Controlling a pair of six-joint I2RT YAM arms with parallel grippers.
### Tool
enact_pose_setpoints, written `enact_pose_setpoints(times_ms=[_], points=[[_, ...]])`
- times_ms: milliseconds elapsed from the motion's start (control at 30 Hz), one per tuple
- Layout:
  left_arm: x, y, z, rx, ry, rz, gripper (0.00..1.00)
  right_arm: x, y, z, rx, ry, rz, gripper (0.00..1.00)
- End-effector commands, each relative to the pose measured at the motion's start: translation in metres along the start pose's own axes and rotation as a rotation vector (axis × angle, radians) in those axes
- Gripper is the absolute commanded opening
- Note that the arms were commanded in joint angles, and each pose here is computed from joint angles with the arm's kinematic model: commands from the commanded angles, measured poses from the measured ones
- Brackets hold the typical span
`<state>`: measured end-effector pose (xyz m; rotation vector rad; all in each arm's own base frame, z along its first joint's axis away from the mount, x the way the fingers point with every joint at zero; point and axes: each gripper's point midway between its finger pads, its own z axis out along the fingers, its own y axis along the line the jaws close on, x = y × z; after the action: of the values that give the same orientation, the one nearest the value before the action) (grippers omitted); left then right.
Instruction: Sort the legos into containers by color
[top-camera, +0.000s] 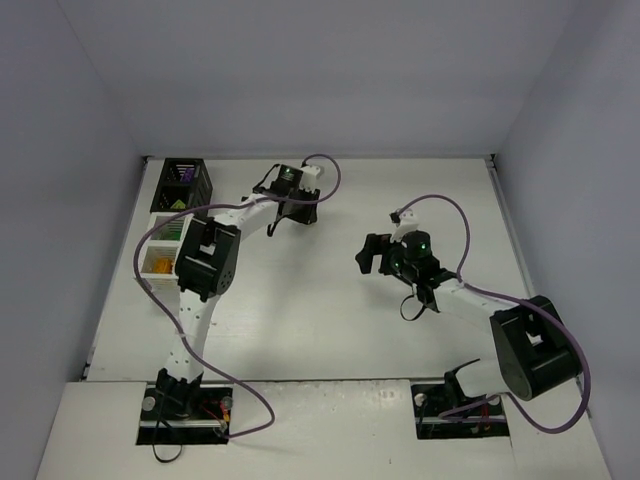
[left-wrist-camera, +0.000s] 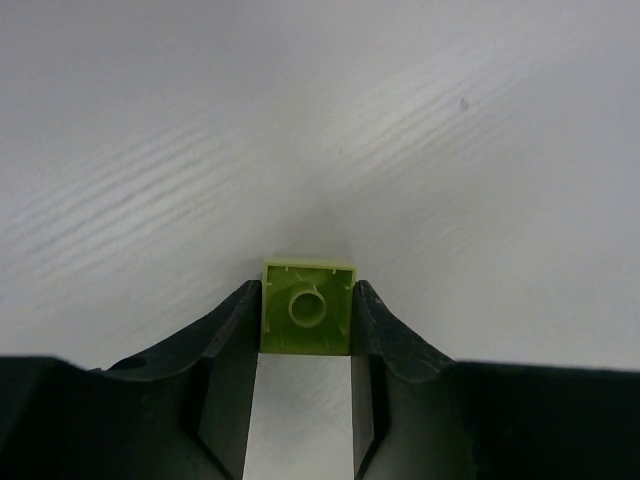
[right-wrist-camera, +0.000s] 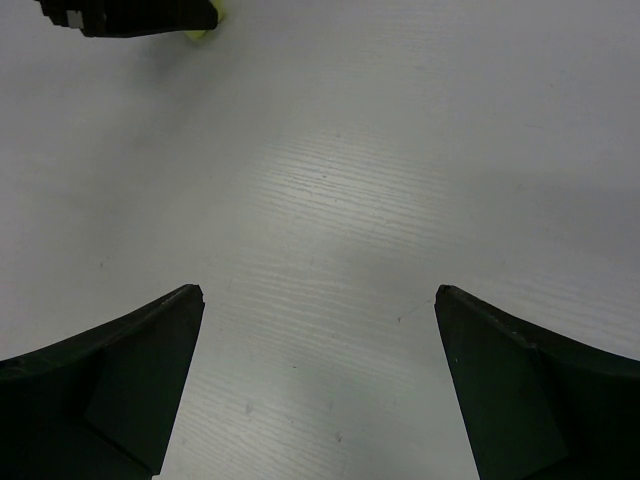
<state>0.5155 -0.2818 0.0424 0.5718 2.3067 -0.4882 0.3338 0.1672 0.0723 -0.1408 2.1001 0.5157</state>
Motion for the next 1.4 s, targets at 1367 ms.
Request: enact_pose_setpoints(times_ms=[1367], points=[[-0.003,0.258,-0.294,-0.771,-0.157,-0.55,0.3,-0.038,0.03,0.0,-0.128,-0.072,-0.015,0.97]])
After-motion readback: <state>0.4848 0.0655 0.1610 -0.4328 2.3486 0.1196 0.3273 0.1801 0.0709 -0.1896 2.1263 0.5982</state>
